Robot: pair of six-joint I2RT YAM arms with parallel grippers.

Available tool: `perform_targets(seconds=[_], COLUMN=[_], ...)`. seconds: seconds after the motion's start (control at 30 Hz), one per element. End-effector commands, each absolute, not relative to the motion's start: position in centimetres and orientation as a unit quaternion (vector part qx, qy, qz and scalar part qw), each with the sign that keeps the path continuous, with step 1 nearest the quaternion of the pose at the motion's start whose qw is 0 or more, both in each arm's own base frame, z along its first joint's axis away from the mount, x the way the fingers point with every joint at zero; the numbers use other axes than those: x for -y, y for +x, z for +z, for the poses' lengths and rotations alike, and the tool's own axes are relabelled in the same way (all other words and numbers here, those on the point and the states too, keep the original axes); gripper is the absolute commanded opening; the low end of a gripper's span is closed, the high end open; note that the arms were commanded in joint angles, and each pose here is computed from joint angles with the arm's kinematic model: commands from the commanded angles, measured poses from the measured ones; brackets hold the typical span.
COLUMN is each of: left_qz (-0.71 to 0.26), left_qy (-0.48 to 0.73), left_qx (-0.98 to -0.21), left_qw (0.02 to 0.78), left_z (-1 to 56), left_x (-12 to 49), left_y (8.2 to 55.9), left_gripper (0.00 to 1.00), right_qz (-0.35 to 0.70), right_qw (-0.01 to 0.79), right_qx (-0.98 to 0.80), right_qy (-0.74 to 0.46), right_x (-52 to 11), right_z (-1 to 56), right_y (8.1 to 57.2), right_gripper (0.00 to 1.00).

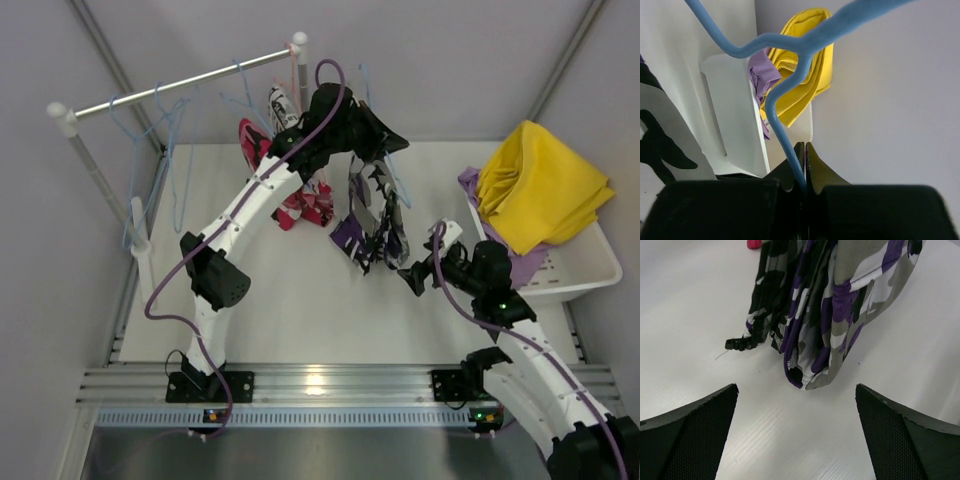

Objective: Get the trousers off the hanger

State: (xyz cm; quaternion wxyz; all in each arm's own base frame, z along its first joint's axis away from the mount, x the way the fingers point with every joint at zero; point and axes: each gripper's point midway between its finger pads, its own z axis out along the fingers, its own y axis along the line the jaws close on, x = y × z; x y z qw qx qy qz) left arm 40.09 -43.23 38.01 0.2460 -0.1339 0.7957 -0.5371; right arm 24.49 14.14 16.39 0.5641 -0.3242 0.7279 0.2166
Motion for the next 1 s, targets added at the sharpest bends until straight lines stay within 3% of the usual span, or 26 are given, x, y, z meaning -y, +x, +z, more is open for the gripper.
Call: perform_targets(seconds=[0.0,0.37,0.8,0.97], left_qz=[-0.658,-0.641,-0.688,-0.693], left_qy=[-0.084,-0.060,-0.028,-0.023], left_qx=[-0.689,-0.714,-0.682,-0.677], left_qw=[0.293,0.274,0.248,0.248], left_z=[50.0,48.6,52.6,53.6], left_x=[42.6,43.5,43.9,43.4], left_y=[37.5,35.2,31.0,30.1], left_gripper=[0.00,0.00,0.00,0.00], right_qz=[0.202,0.193,0.155,0.148], right_qw=[0.604,0.576,0.574,0.577], right_qx=[-0.715,-0.751,-0.771,-0.773], right_qy=[-0.290,-0.257,-0.227,-0.218], right_x=[-14.6,-17.3,-17.0,-16.7], right_z=[18.1,14.5,13.9,14.0], right_y=[26.6,27.9,29.1,29.4], right_gripper=[0.99,0.99,0.97,0.91])
